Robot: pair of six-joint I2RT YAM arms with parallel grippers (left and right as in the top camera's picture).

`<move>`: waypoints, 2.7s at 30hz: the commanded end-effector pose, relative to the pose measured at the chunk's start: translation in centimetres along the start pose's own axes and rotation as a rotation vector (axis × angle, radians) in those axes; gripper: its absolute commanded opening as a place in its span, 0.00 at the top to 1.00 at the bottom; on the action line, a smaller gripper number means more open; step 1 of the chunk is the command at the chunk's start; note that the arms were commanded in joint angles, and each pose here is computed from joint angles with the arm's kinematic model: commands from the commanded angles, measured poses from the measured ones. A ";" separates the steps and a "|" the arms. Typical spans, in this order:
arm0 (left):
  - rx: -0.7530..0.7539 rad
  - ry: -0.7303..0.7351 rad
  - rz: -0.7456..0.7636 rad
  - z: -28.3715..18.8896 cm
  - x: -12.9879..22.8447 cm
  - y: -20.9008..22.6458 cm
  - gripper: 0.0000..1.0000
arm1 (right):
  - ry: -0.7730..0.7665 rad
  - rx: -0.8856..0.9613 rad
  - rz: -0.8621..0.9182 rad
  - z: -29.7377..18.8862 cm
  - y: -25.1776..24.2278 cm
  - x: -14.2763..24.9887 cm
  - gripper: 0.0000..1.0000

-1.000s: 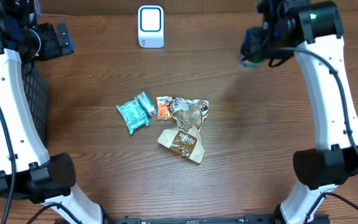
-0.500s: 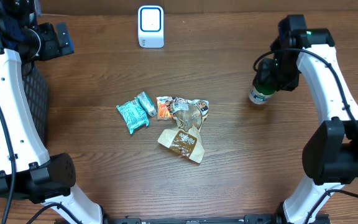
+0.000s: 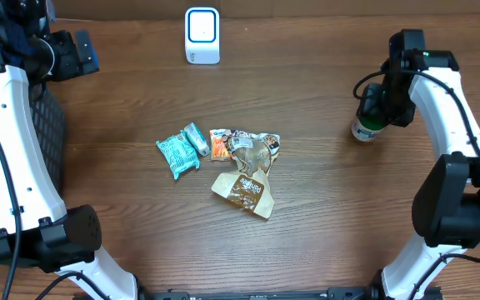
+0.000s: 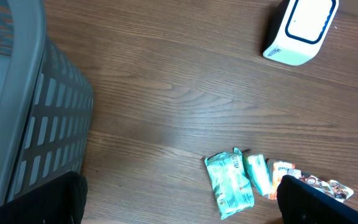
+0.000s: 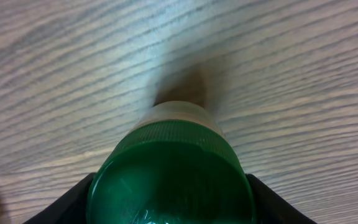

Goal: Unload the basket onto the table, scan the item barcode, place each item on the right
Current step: 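Carry the jar to the right and set it down, release, then move the right gripper to the mushroom bag and grasp it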

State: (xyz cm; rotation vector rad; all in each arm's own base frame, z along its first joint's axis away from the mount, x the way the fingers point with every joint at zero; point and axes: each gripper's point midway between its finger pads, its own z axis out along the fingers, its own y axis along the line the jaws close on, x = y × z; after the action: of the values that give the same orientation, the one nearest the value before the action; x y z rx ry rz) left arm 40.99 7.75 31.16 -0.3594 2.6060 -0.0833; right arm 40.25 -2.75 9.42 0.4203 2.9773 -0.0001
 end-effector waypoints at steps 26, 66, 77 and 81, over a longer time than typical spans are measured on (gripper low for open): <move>0.013 -0.021 0.019 -0.8 -0.2 -0.3 0.00 | -0.038 0.064 0.052 1.5 -1.6 -0.1 0.38; 0.013 -0.021 0.019 -0.8 -0.2 -0.3 0.01 | 0.243 -0.427 -0.225 -1.3 22.2 13.1 0.79; 0.013 -0.021 0.019 -0.8 -0.2 -0.3 0.00 | 0.255 -0.420 -0.206 2.9 24.5 17.3 0.93; 0.013 -0.021 0.019 -0.8 -0.2 -0.3 0.00 | 0.225 -0.382 -0.178 5.0 24.4 18.0 0.93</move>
State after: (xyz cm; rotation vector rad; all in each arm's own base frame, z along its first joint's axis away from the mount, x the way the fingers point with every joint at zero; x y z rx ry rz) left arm 40.99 7.75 31.16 -0.3594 2.6060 -0.0833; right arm 31.37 25.89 3.74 0.0423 3.0987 0.7027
